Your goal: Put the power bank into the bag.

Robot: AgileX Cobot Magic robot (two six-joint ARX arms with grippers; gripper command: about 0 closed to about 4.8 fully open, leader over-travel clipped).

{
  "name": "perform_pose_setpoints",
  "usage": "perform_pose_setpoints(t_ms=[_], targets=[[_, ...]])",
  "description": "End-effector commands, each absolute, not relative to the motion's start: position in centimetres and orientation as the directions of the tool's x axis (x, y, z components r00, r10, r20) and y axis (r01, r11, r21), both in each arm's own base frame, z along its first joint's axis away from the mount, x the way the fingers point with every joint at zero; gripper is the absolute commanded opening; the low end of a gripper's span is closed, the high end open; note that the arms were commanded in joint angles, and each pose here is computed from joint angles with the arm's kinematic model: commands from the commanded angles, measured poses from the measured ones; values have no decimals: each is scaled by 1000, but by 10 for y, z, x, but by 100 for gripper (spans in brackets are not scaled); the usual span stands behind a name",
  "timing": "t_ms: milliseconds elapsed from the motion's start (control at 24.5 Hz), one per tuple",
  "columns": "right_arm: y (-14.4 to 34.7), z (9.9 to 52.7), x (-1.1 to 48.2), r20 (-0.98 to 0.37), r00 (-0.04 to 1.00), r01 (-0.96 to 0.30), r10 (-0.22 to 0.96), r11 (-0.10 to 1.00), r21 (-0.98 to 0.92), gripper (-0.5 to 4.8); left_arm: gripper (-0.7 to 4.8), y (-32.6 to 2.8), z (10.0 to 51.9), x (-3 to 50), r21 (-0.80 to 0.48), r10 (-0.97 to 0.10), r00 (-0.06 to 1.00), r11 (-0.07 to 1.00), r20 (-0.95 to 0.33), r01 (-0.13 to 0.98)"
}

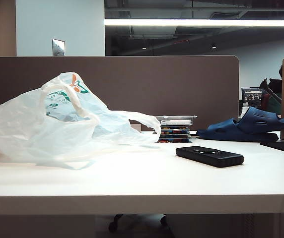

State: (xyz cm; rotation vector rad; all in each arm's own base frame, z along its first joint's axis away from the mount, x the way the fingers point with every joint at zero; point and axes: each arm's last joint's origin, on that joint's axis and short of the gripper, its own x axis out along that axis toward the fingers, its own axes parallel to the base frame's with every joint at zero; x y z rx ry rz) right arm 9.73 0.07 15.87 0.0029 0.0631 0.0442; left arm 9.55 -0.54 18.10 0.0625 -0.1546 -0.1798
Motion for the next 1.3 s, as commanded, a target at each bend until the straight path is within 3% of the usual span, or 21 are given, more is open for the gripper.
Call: perform_pose_setpoints(t_ms=[41,245,408,530,734,938,1305], targets=[[1,165,96,-28,998,-48,48,999,9,-9,-5,-6,193,92,86,-210,957,977,199,196],[1,180,93,8,999,-48,48,999,20,-9,7,-7,208,88,101,-249,942,968,227,232],[1,199,88,58,997,-53,48,994,91,-9,63,-7,223,83,108,-249,935,968,251,228],[1,209,85,72,996,-54,48,994,93,-9,69,-8,232,78,114,-269,930,962,251,248],[1,225,77,64,997,-54,48,994,93,-9,153,-8,248,70,118,-272,933,961,236,250],[1,248,63,44,998,-51,47,994,94,-9,157,-9,269,61,133,-296,918,954,263,269],[2,302,69,-115,991,-60,69,995,77,-9,157,-10,290,69,128,-337,919,940,203,317]])
